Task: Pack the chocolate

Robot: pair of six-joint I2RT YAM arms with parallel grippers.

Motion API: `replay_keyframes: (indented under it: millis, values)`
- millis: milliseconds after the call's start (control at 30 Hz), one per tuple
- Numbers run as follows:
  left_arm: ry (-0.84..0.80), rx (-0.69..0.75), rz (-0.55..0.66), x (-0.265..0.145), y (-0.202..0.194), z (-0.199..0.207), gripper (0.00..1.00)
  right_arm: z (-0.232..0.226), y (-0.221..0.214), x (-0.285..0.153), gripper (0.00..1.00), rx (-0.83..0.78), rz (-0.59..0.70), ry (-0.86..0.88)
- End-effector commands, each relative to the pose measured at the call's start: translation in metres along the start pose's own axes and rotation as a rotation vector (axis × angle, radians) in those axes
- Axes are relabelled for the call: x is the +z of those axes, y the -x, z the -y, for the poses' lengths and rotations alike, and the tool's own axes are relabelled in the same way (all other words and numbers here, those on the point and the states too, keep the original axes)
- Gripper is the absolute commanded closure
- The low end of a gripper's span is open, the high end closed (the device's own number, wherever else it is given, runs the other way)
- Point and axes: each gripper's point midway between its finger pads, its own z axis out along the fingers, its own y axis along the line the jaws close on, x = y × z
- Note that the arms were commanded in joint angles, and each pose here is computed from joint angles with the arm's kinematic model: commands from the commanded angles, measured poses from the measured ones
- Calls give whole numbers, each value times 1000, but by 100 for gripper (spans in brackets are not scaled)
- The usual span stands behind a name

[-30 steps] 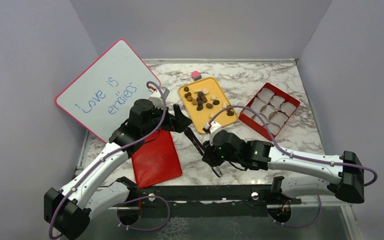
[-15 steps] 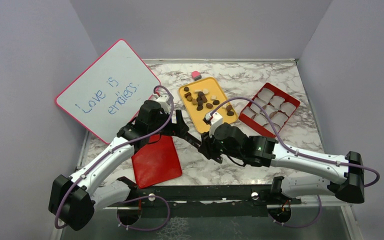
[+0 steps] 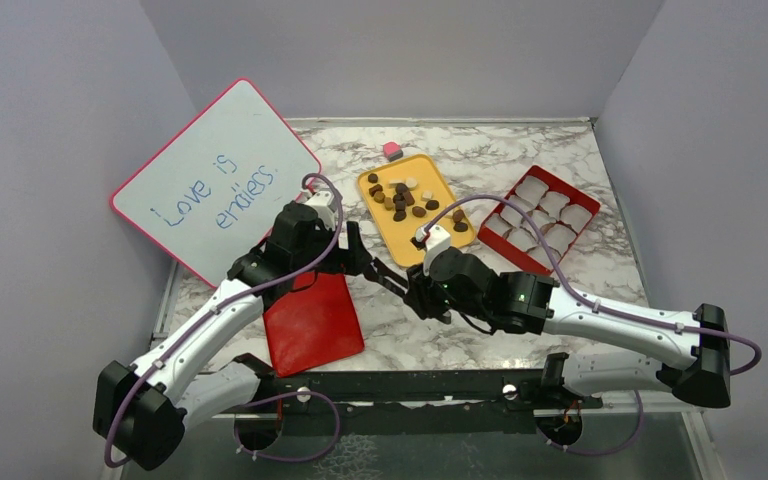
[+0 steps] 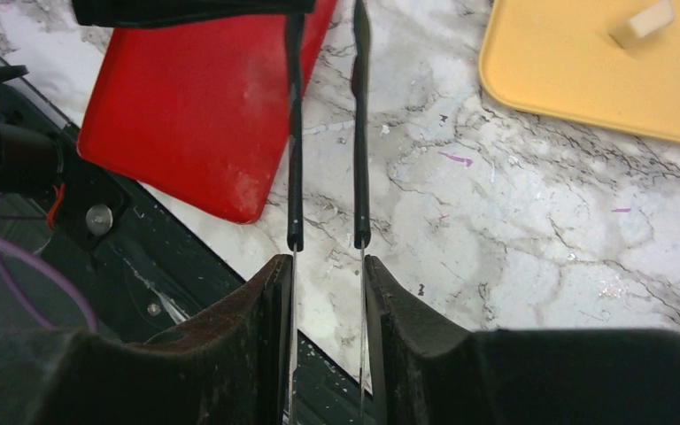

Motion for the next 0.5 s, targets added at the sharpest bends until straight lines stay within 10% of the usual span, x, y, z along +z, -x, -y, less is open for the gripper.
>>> replay_keyframes:
  millis: [0, 467]
  values:
    - [60, 66, 166, -28, 44, 1, 8, 15, 5, -2, 60, 3, 6, -99]
    - [203, 210, 353, -73, 55, -29, 2, 99, 28, 13, 57, -9, -23, -417]
